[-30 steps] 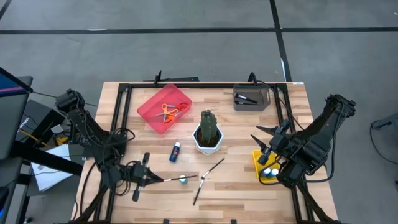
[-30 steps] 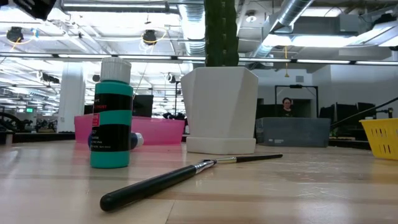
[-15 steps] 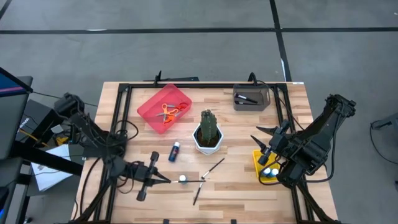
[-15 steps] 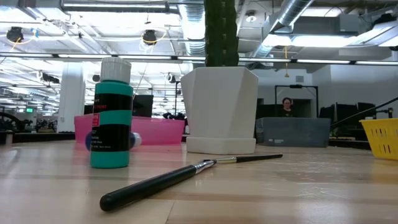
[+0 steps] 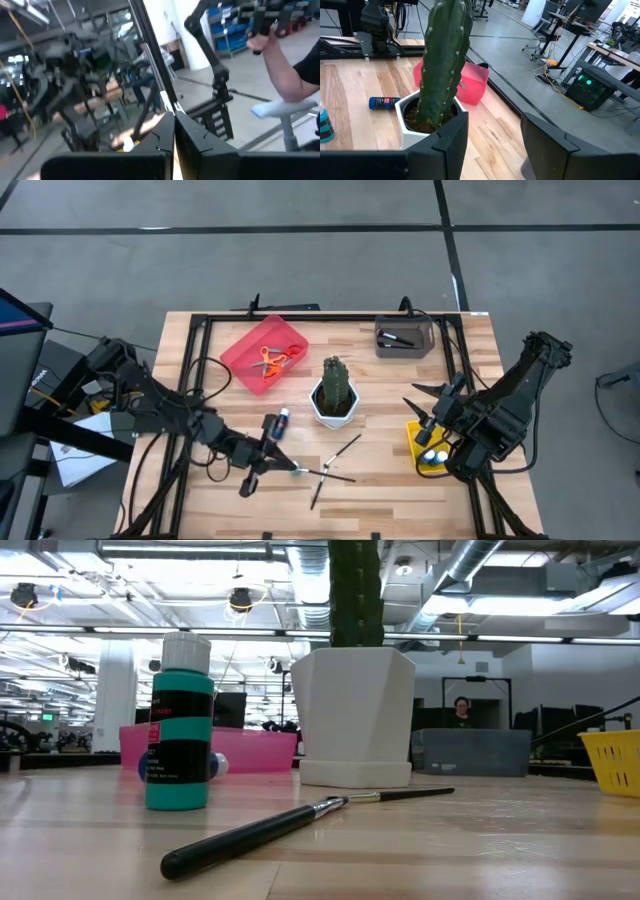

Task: Pick & Place Paint Supplies
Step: Put the eyeshadow brush into the black bin

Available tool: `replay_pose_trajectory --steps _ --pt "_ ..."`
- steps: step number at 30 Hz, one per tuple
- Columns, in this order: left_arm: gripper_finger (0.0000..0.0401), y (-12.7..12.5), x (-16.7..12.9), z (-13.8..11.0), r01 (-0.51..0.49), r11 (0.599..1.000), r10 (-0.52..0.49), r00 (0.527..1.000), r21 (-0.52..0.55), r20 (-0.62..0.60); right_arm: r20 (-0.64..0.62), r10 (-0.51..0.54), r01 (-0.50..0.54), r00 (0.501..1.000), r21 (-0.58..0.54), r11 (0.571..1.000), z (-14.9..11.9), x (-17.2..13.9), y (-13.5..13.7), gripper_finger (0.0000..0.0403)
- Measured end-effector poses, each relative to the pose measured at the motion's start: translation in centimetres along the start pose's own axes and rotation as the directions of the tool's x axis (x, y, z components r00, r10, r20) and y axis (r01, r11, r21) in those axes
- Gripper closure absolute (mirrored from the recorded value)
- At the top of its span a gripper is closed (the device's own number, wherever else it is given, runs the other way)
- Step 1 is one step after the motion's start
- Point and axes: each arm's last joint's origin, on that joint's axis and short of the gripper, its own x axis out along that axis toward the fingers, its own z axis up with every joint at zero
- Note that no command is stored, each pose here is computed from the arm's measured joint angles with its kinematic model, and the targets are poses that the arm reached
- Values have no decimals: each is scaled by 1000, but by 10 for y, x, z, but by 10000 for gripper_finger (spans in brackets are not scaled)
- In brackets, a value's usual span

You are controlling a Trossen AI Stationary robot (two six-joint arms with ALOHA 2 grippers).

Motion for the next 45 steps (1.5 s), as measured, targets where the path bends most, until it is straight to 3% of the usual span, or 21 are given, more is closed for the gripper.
replay_pose_trajectory --steps 8,14,24,37,45 --pt "401 31 9 10 19 997 -28 992 72 124 0 0 0 1000 -1 1000 0 0 0 226" --pt "401 40 9 14 -9 994 -12 981 107 192 10 -1 1 1000 -15 1000 1 0 1 226" --pt "401 17 40 -3 -52 981 17 983 185 184 56 44 -40 997 -76 996 11 -1 17 226" --pt "401 -10 75 -2 -288 900 261 957 326 124 124 135 -112 983 -175 978 21 -12 39 225" --pt "401 -9 79 -8 -332 875 305 943 352 130 183 230 -165 956 -312 935 31 -17 85 225"
